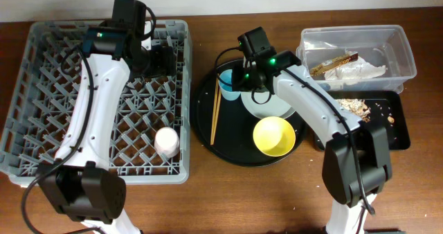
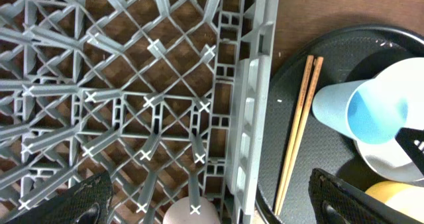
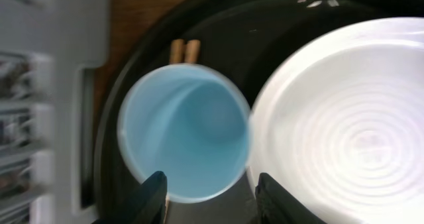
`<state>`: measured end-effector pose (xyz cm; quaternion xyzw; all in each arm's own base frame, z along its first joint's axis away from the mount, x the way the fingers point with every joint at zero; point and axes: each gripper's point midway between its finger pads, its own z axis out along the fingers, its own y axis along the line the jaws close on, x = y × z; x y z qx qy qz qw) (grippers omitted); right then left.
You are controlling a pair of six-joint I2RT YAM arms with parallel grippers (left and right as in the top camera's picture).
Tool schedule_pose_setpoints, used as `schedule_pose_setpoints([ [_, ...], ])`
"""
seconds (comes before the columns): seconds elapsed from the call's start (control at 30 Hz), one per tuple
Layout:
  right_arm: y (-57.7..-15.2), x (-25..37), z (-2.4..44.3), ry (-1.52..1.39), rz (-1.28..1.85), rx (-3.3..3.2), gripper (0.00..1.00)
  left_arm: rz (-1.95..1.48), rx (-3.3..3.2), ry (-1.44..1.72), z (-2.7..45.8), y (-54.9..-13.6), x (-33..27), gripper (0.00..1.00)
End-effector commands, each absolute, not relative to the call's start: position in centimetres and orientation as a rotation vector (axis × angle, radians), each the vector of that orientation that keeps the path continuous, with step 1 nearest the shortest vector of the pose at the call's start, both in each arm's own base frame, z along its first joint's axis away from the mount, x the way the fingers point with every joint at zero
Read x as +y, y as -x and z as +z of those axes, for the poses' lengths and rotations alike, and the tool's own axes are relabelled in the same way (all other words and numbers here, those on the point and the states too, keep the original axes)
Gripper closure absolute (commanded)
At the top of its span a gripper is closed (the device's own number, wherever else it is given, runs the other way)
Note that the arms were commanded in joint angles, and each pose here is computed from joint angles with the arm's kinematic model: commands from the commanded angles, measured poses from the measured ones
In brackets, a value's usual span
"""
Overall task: Sort waste into correct bins and load items into the dishwasher rack
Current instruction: 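Grasp the blue cup with the right gripper and lift it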
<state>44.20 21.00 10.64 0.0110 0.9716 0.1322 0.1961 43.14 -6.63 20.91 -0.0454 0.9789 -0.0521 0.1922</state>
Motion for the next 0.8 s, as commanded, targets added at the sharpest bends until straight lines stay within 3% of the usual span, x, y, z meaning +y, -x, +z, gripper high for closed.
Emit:
schedule_pose_setpoints([
  [0.0, -45.1, 19.1, 10.6, -0.101, 0.221, 2.683, 0.57, -0.163, 2.757, 0.136, 20.3, -43.6, -6.7, 0.06],
  [0.23, -45.5, 19.1, 7.4, -0.103, 0.187, 2.724, 0.70, -0.162, 2.763, 0.136, 19.5, -44.1, -6.8, 0.07],
  [0.43, -45.9, 19.3, 7.2, -0.103, 0.195, 2.711, 0.91, -0.163, 2.764, 0.135, 19.5, -44.1, -6.8, 0.08],
  [0.5, -45.8, 19.4, 6.8, -0.100, 0.194, 2.722, 0.90, -0.163, 2.762, 0.136, 19.5, -44.2, -6.8, 0.08],
  [0.57, -45.6, 19.7, 6.2, -0.095, 0.211, 2.740, 0.73, -0.164, 2.761, 0.136, 19.5, -44.2, -6.8, 0.08],
  [0.6, -45.6, 19.7, 6.0, -0.095, 0.209, 2.744, 0.73, -0.163, 2.761, 0.136, 19.5, -44.2, -6.8, 0.08],
  [0.73, -45.5, 19.9, 6.0, -0.091, 0.225, 2.749, 0.96, -0.164, 2.760, 0.137, 19.5, -44.2, -6.8, 0.08],
  [0.77, -45.5, 20.2, 6.1, -0.086, 0.258, 2.752, 0.96, -0.170, 2.757, 0.135, 19.6, -44.3, -6.9, 0.08],
])
